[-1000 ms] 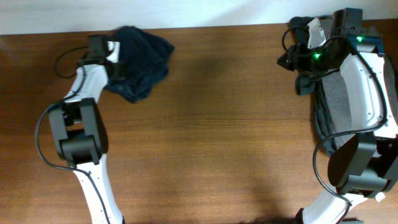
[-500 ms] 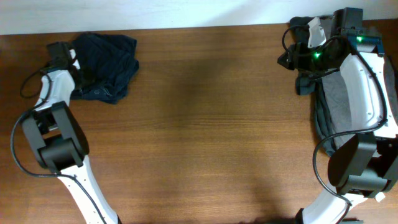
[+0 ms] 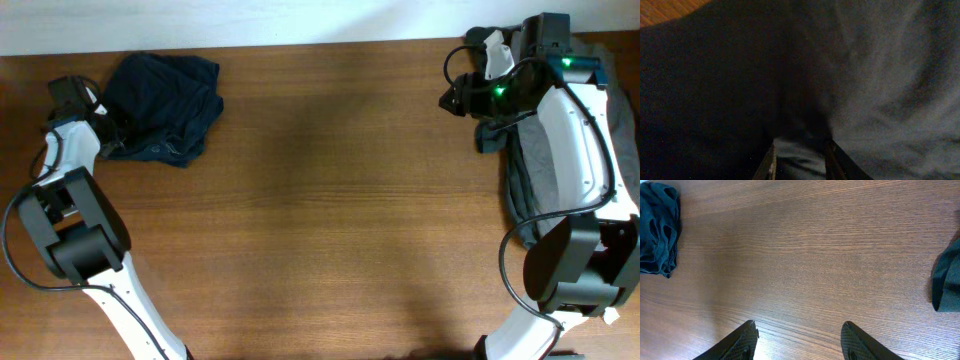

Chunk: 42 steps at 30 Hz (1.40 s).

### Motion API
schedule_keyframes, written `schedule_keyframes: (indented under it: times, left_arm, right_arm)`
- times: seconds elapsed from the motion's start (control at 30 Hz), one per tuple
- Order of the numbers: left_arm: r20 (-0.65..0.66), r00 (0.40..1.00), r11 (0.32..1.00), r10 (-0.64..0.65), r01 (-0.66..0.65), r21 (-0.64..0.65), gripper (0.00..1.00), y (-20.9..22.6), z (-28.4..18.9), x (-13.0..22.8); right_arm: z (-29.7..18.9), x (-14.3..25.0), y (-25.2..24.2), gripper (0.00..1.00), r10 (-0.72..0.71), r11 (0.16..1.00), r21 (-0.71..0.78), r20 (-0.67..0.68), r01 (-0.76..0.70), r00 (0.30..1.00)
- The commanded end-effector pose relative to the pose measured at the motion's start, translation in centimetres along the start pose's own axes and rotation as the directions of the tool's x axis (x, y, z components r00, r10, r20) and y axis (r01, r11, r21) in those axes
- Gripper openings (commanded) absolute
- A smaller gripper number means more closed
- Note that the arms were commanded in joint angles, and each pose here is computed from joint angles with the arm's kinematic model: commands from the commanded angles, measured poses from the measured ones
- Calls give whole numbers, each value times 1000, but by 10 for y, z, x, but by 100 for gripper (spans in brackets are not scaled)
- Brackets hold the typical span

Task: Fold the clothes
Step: 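Carry the folded shorts to the table's top-left corner with the left gripper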

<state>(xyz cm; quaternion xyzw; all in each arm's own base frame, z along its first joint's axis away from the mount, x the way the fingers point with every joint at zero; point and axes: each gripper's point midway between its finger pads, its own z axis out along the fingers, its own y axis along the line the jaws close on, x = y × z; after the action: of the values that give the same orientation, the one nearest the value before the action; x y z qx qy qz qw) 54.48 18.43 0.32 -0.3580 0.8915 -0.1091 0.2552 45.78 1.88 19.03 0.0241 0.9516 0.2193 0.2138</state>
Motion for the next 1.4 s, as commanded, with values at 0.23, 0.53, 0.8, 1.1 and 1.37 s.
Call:
schedule_keyframes:
  times: [0.23, 0.53, 0.8, 1.1, 1.37]
  left_arm:
    - [-123, 969, 941, -216, 173, -290, 33, 145, 39, 56]
    - [-97, 959, 922, -266, 224, -316, 46, 174, 30, 49]
    - [-83, 993, 964, -84, 60, -258, 99, 140, 31, 23]
    - [-6, 931, 918, 364, -360, -164, 99, 38, -17, -34]
    - [-27, 760, 751, 649, -646, -134, 94, -19, -41, -25]
  right_arm:
    - [1, 2, 0, 59, -9, 1000, 14, -10, 9, 1000]
    - [1, 6, 0, 59, -1, 1000, 15, -26, 1, 1000]
    - [1, 5, 0, 59, -4, 1000, 15, -20, 4, 1000]
    - [1, 3, 0, 59, -8, 1000, 14, -12, 8, 1000]
    - [1, 2, 0, 59, -8, 1000, 15, -11, 9, 1000]
